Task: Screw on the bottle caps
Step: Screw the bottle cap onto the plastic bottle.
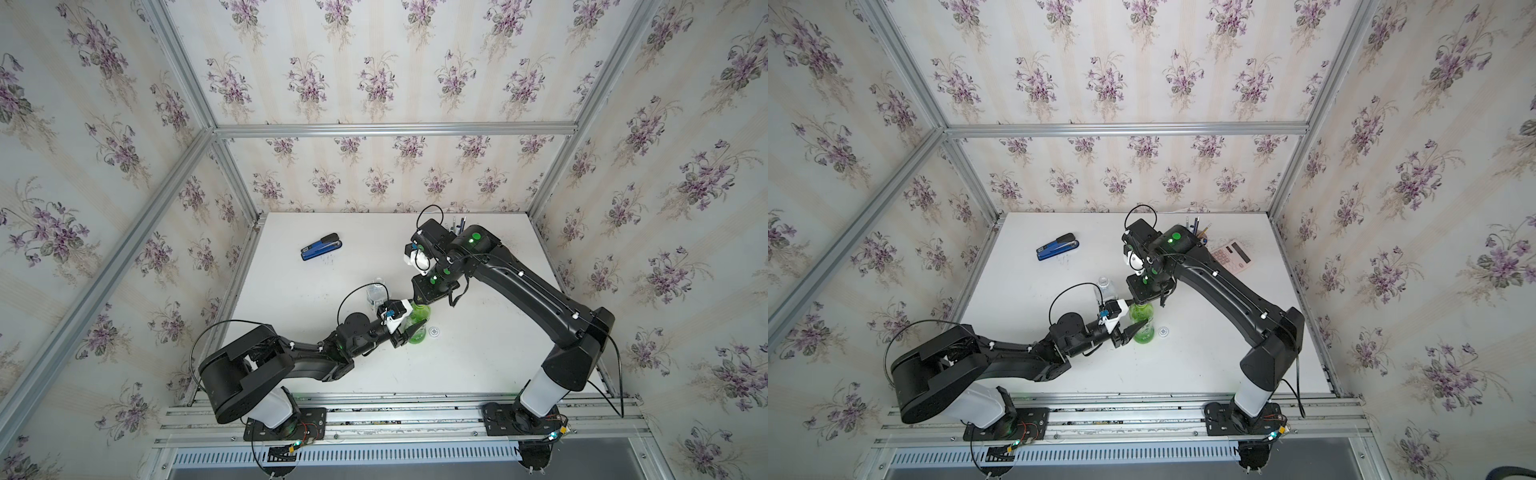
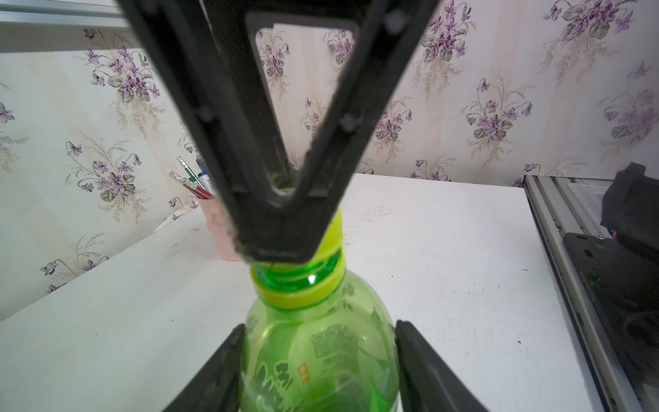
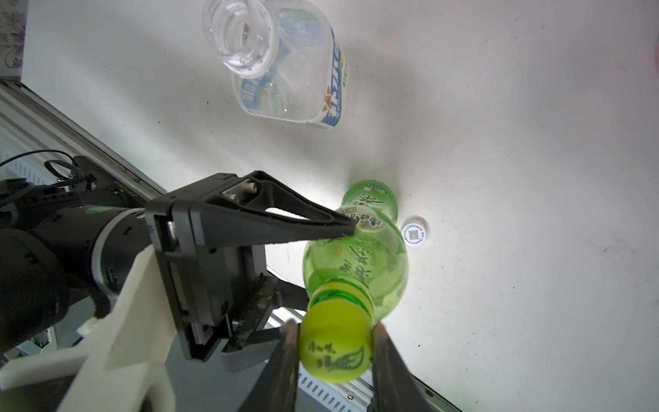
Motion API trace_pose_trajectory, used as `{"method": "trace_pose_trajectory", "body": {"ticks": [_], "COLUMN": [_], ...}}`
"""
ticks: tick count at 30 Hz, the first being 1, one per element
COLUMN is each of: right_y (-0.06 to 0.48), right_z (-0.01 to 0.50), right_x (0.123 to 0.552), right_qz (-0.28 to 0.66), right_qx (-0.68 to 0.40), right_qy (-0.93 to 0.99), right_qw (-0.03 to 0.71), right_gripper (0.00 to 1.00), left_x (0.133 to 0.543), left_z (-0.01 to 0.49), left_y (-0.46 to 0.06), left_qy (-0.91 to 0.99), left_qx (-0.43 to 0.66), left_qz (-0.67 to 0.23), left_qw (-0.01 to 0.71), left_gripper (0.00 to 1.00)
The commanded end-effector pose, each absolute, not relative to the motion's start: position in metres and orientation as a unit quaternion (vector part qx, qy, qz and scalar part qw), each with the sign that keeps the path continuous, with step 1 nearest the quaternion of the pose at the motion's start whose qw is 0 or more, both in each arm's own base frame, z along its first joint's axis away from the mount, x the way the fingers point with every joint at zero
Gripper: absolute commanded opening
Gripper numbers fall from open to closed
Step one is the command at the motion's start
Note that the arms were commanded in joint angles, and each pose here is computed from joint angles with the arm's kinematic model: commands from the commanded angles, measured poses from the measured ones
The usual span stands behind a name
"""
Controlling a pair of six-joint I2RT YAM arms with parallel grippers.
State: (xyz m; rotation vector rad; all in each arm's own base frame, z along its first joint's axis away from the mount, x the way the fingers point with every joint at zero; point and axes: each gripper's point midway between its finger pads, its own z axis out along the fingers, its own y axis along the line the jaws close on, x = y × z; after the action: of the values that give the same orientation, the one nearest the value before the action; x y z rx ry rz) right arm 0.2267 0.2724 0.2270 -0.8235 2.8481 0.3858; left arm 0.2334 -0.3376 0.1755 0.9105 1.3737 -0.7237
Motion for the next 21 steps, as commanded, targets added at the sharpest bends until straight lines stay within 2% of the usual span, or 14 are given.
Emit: {"method": "trace_pose_trajectory", "body": {"ticks": [1, 21], "right_y": [0.271, 0.27], "right_z": [0.219, 0.235], "right_x": [0.231, 0.234], "right_qz": [0.103, 0.089], "right_qx": [-0.276, -0.292], "right_qy": [0.952, 0.945], "right_qw": [0.079, 0.119], "right_gripper": [0.32, 0.3], "left_x": [0.227, 0.231], "left_z": [0.155, 0.152], "left_y": [-0.341, -0.341], "left_qy": [0.617, 0.627], "left_qx": [0.42, 0.417], "left_qz": [-0.317, -0.31], "left_qw": [0.586, 0.581], "left_gripper": [0.64, 0.64]}}
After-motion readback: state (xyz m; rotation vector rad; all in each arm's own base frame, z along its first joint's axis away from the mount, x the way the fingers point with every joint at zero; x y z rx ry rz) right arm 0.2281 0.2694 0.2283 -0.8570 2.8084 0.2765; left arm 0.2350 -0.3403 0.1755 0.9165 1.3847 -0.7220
